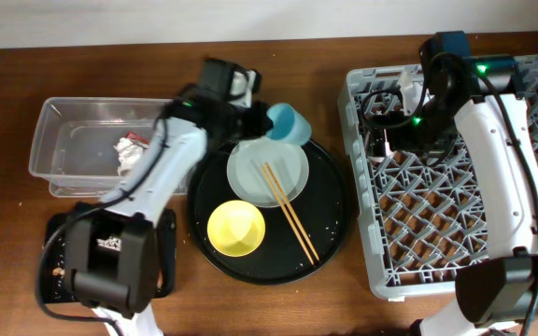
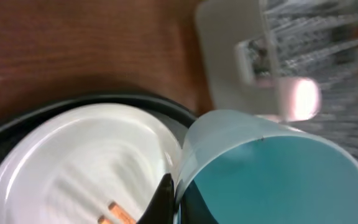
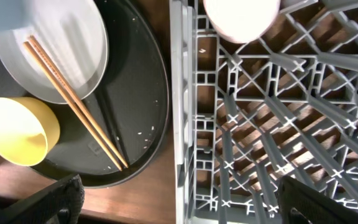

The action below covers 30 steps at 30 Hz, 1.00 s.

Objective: Sort waste into correct bins and load items into the dishwasher rack
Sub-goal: 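Lift the light-blue cup with the left gripper and hand it to the right gripper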

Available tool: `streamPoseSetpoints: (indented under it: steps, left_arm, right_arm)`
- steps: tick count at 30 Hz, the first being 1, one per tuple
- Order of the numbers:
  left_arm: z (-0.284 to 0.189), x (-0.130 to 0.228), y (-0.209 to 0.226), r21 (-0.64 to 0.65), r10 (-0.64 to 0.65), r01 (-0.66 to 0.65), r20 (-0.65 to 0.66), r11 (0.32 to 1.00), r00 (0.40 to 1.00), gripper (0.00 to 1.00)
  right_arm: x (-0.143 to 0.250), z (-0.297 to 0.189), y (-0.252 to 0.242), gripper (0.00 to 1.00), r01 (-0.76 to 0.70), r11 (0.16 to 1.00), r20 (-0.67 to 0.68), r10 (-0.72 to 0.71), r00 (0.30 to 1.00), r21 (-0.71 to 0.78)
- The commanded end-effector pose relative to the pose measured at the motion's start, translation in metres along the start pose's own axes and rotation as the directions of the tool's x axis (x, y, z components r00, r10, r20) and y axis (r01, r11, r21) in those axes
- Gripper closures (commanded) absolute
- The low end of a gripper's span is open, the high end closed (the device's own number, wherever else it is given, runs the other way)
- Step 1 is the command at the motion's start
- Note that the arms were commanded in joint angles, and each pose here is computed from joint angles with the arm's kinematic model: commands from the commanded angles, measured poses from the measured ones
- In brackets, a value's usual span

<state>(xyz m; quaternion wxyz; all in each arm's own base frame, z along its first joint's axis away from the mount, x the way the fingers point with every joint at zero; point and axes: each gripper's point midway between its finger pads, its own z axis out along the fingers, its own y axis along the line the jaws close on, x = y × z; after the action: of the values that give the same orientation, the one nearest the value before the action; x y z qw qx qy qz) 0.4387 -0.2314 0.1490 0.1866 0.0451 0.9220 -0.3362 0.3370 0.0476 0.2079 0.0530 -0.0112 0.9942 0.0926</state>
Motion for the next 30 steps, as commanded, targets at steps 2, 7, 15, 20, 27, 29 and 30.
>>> streamPoseSetpoints:
  steps: [2,7,15,20,27,29,30]
  left_arm:
    - [-0.081,-0.004,-0.058,0.527,0.018,0.028,-0.081,0.849,0.997,1.0]
    - [-0.126,0.007,-0.089,0.776,0.13,-0.024,-0.075,0.63,0.989,1.0]
    - [-0.087,0.041,-0.131,0.755,0.253,-0.082,-0.114,0.65,0.961,1.0]
    - [-0.079,0.049,-0.141,0.75,0.284,-0.104,-0.115,0.653,0.952,1.0]
    - [-0.079,0.047,-0.142,0.752,0.292,-0.119,-0.102,0.648,0.951,1.0]
    - [-0.079,0.047,-0.142,0.752,0.292,-0.119,-0.102,0.648,0.951,1.0]
    - [-0.079,0.047,-0.142,0.752,0.292,-0.119,-0.102,0.648,0.951,1.0]
  right_arm:
    - [0.002,-0.007,0.034,0.02,0.131,0.973,0.022,-0.129,0.991,-0.192]
    - [0.028,-0.063,0.129,0.02,0.571,0.501,0.379,-0.438,0.815,-0.65]
    - [0.025,-0.068,0.134,0.02,0.581,0.475,0.409,-0.422,0.809,-0.661]
    - [0.025,-0.068,0.134,0.02,0.584,0.473,0.411,-0.424,0.807,-0.659]
    - [0.028,-0.064,0.136,0.01,0.576,0.469,0.396,-0.43,0.811,-0.67]
    - [0.031,-0.063,0.141,0.01,0.579,0.461,0.392,-0.441,0.807,-0.673]
    - [0.032,-0.062,0.142,0.01,0.579,0.459,0.39,-0.445,0.806,-0.674]
